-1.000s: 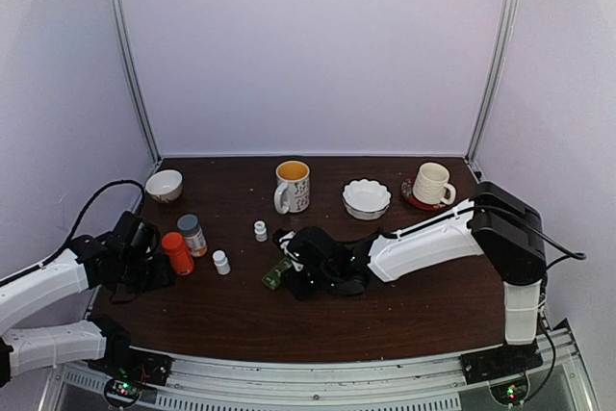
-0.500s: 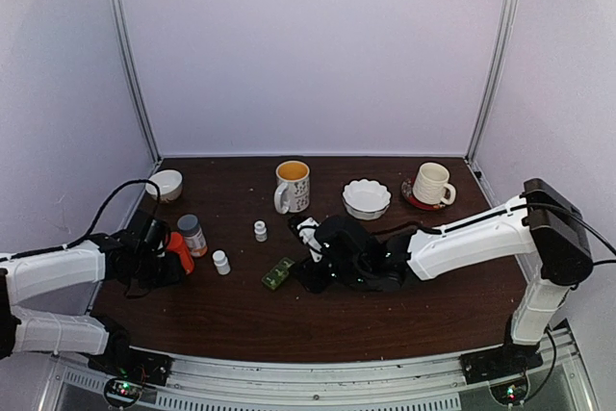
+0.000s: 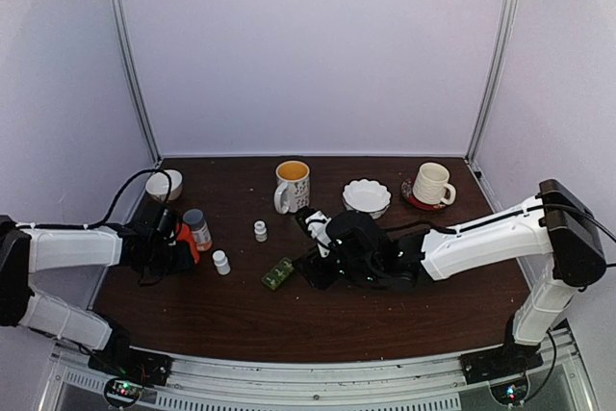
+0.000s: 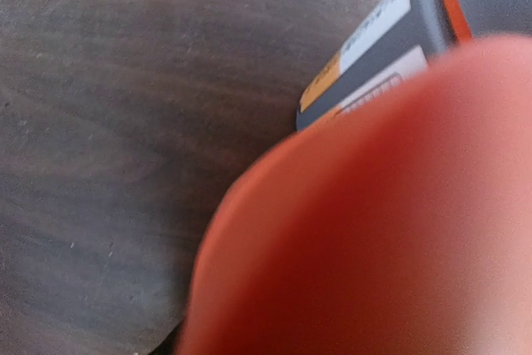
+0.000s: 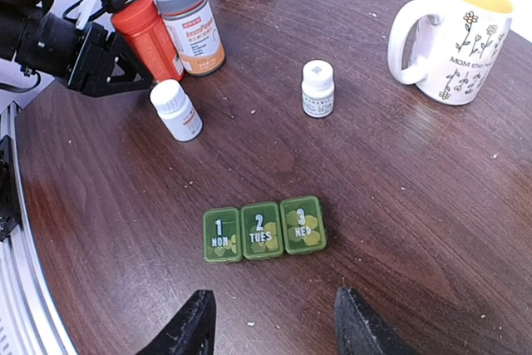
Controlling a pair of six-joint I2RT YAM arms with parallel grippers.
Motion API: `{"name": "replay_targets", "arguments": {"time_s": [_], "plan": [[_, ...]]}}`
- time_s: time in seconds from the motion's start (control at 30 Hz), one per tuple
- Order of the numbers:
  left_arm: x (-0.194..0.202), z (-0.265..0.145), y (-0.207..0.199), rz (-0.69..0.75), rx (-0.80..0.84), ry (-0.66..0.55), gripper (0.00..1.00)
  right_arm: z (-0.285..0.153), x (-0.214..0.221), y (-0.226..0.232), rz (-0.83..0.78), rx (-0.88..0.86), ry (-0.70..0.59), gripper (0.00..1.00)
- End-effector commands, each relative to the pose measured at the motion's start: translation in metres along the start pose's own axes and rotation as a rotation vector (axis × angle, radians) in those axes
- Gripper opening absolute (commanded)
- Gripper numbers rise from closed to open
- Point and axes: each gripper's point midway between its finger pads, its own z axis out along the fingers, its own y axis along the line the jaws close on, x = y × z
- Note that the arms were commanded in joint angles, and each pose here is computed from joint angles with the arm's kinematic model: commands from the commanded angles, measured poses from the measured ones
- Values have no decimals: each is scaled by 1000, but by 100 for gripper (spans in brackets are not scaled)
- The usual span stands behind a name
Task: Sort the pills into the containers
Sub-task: Move the pill container to the center of the board, then reset both arms
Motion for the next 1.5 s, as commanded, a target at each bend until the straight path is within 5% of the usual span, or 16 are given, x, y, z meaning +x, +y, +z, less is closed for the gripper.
{"name": "replay_targets", "arguments": {"time_s": [0.0, 0.57, 1.0, 1.1, 1.2, 1.27, 1.3, 1.47], "plan": [[-24, 9, -18, 18, 42, -39, 47, -12, -10, -9, 3, 30, -38, 52], [-62, 29, -60, 101, 109, -32, 45, -49, -28, -44, 78, 117, -161, 52], [-50, -47, -29, 73, 116, -132, 52, -129, -53, -119, 35, 487, -331, 51], [-68, -79, -23, 62, 109, -235, 65, -148, -59, -143, 19, 590, -354, 53], [-86, -104, -6, 18, 29, -333, 84, -163, -62, -169, 14, 686, -351, 69], [-97, -115, -1, 8, 3, -386, 95, -179, -63, -190, 38, 773, -354, 95], [-101, -120, 1, 5, -9, -407, 97, -190, -63, -201, 59, 823, -366, 99], [-119, -133, -4, 69, -10, -487, 98, -241, -58, -241, 128, 952, -451, 100]]}}
